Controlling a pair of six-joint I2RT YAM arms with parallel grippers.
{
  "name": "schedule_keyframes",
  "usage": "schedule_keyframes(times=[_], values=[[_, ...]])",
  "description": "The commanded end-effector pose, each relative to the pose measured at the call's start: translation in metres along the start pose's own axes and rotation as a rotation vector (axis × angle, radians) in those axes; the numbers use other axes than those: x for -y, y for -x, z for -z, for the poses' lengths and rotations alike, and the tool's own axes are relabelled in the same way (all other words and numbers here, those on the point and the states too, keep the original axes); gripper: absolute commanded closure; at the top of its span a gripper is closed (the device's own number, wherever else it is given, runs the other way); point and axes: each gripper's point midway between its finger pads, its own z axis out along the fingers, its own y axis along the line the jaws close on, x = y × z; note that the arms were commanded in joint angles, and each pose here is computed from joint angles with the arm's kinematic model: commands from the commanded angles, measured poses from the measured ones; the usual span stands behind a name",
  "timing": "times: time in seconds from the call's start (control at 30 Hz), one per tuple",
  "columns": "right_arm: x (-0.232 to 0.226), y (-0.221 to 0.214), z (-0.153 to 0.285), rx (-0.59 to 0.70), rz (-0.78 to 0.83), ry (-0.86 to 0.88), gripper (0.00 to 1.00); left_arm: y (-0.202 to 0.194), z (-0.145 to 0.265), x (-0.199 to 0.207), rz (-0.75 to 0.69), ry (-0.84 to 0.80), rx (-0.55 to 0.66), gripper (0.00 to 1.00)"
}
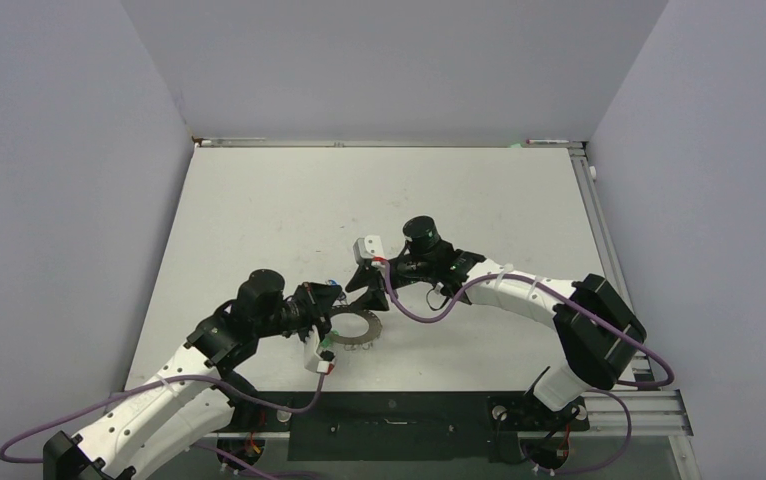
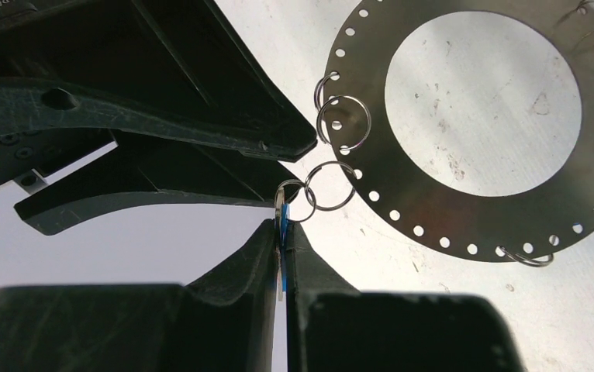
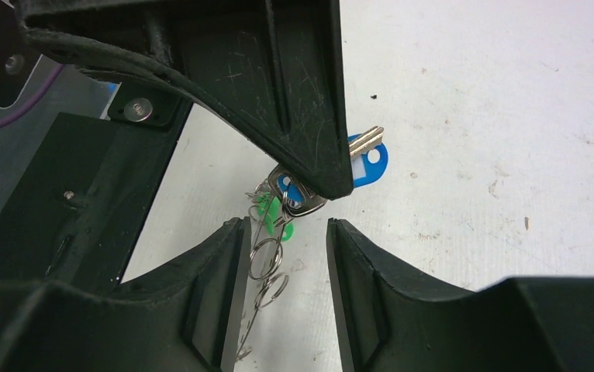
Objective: Remove the keys from the keyring
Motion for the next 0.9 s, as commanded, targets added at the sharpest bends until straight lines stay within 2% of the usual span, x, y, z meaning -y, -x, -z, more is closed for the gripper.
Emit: schedule_keyframes(times=[0.0, 0.27, 0.6, 0.87], values=[[0.001, 0.012, -0.003, 0.045, 0.033, -0.012, 0.59, 0.001, 0.012, -0.037, -0.04, 0.098, -0.001, 1.0], [-0.01, 0.009, -0.002, 0.038, 0.064, 0.046, 0.58, 0.004, 0.015, -0.038, -0.056, 0.118, 0.002, 1.0], [-0.03, 0.005, -0.004, 0.013, 0.058, 0.102, 0.65, 0.001, 0.015, -0.05, -0.085, 0.177, -0.011, 1.0], [-0.044, 0.006, -0.006, 0.009, 0.055, 0.129, 0.65, -0.002, 0.012, -0.055, -0.09, 0.189, -0.011, 1.0]])
